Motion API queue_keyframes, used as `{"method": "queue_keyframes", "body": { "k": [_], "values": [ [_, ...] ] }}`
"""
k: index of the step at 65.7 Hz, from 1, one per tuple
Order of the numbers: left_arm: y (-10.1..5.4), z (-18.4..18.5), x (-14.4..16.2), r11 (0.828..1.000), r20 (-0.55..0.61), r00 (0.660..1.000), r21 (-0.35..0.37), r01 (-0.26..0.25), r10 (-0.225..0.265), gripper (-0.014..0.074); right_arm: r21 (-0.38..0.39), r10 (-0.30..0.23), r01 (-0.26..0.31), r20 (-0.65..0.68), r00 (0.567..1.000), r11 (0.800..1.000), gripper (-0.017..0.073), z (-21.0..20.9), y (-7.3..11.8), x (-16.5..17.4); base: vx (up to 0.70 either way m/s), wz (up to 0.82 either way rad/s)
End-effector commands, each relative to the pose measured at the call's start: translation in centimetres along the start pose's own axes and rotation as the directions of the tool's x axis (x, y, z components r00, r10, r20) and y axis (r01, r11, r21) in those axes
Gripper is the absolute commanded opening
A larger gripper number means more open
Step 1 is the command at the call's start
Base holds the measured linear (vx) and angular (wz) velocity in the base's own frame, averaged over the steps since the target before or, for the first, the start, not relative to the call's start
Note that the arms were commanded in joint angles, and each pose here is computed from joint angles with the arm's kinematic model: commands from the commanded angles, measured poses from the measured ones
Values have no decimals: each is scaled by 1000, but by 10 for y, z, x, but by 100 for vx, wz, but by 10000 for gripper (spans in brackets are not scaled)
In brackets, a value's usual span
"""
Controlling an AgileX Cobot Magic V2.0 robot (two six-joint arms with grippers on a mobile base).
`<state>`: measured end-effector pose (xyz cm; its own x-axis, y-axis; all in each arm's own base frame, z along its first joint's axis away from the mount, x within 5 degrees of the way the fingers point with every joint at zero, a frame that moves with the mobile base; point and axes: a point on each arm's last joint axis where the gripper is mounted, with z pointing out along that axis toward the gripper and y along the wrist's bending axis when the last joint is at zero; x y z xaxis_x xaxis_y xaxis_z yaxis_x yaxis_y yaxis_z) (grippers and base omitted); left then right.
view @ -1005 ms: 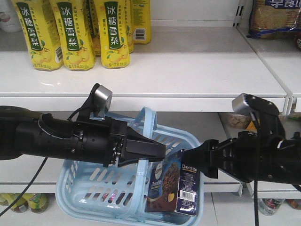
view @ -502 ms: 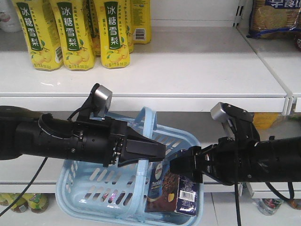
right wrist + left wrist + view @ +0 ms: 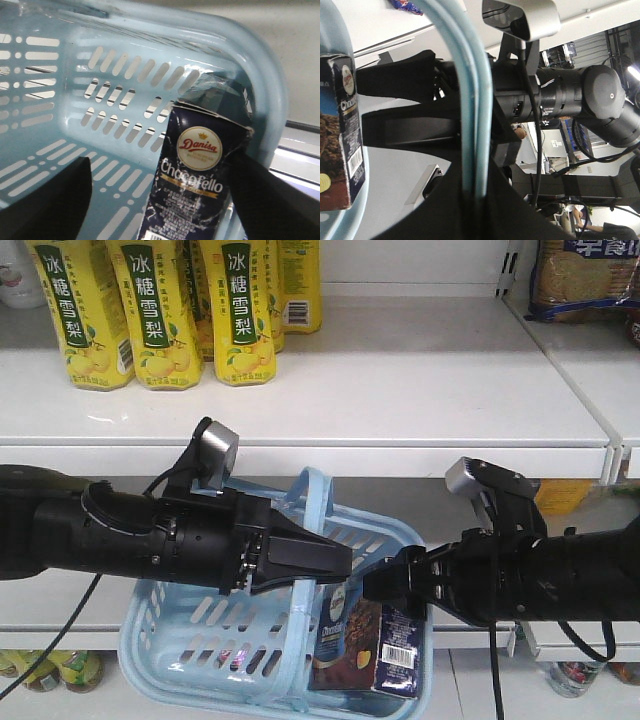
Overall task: Left arm holds basket, right arm returns cookies
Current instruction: 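Reach the open right gripper into the basket toward the cookie box, then close the right gripper on the Danisa Chocofello box and lift it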
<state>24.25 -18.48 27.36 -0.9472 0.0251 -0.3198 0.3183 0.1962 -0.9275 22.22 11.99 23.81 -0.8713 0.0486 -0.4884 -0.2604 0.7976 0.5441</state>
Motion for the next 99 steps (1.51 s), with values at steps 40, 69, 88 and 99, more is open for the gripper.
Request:
{"method": "queue_keyframes", "body": {
  "k": [40, 69, 88, 99],
  "values": [
    [-32, -7, -11, 988, 97, 995, 153, -29, 14, -6, -37, 26, -27, -22, 999, 999, 524, 6, 4, -6, 0, 0],
    [-32, -7, -11, 988, 97, 995, 153, -29, 14, -6, -96, 44, -50, -61, 997, 994, 520, 18, 7, -4, 0, 0],
    [-32, -7, -11, 988, 97, 995, 153, -29, 14, -6, -36, -33, 30, -92, 995, 999, 464, 56, 20, 13, 0, 0],
    [-32, -7, -11, 988, 97, 995, 153, -29, 14, -6, 12, -3, 4, -88, 996, 1000, 443, 67, 11, 13, 0, 0]
  ]
}}
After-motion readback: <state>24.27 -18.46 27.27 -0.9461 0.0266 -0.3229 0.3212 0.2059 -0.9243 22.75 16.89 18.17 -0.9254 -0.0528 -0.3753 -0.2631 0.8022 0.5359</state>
